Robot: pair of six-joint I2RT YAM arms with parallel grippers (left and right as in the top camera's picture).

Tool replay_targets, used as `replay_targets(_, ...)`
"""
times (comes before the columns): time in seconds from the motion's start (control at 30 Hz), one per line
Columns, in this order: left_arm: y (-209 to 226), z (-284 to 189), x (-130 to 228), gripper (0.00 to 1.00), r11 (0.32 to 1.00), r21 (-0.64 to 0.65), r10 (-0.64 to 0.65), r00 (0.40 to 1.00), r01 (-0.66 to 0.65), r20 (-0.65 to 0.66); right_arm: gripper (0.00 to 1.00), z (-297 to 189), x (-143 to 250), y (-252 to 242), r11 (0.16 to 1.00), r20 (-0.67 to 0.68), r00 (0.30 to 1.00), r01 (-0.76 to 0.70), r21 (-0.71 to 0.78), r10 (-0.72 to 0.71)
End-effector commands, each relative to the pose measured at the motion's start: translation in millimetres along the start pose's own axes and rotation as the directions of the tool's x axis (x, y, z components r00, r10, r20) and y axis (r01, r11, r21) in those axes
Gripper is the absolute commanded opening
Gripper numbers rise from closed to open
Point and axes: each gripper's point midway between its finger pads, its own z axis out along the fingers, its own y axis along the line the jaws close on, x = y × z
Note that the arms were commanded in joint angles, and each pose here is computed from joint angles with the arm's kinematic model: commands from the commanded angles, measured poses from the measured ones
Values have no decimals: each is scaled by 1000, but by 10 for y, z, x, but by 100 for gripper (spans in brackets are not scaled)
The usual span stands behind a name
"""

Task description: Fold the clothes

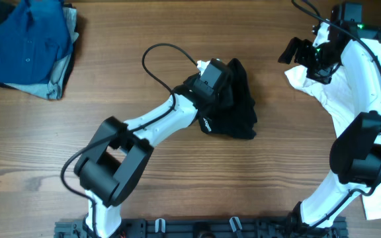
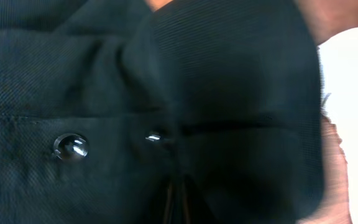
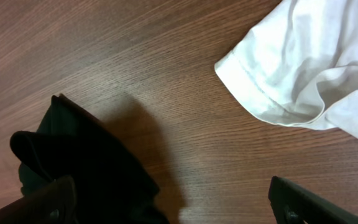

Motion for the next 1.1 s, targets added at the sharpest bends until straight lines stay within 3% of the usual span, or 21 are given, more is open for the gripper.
replay_targets(0.0, 41, 165, 133, 4, 1000, 9, 18, 998, -17, -63, 100, -14, 11, 56, 1000, -6, 1000, 23, -20, -23)
replay_targets(0.17, 84, 181, 200, 4, 1000, -12, 18, 996, -19, -84, 100, -14, 17, 54, 1000, -9, 1000, 19, -19, -20)
replay_targets(0.3, 403, 157, 263, 4, 989, -144, -46, 994, 31, -104, 100, -14, 34, 50, 1000, -16, 1000, 18, -18, -18)
replay_targets(0.57, 1106, 3, 228, 4, 928, -353, -173, 977, 119, -128, 100, -15, 59, 43, 1000, -26, 1000, 15, -15, -15)
replay_targets(0.8, 1821, -247, -15, 4, 828, -504, -314, 948, 246, -54, 100, -15, 86, 35, 1000, -36, 999, 12, -12, -12)
replay_targets(1.07, 2238, -422, -137, 4, 765, -552, -408, 913, 332, -16, 100, -15, 84, 29, 1000, -36, 999, 11, -8, -12)
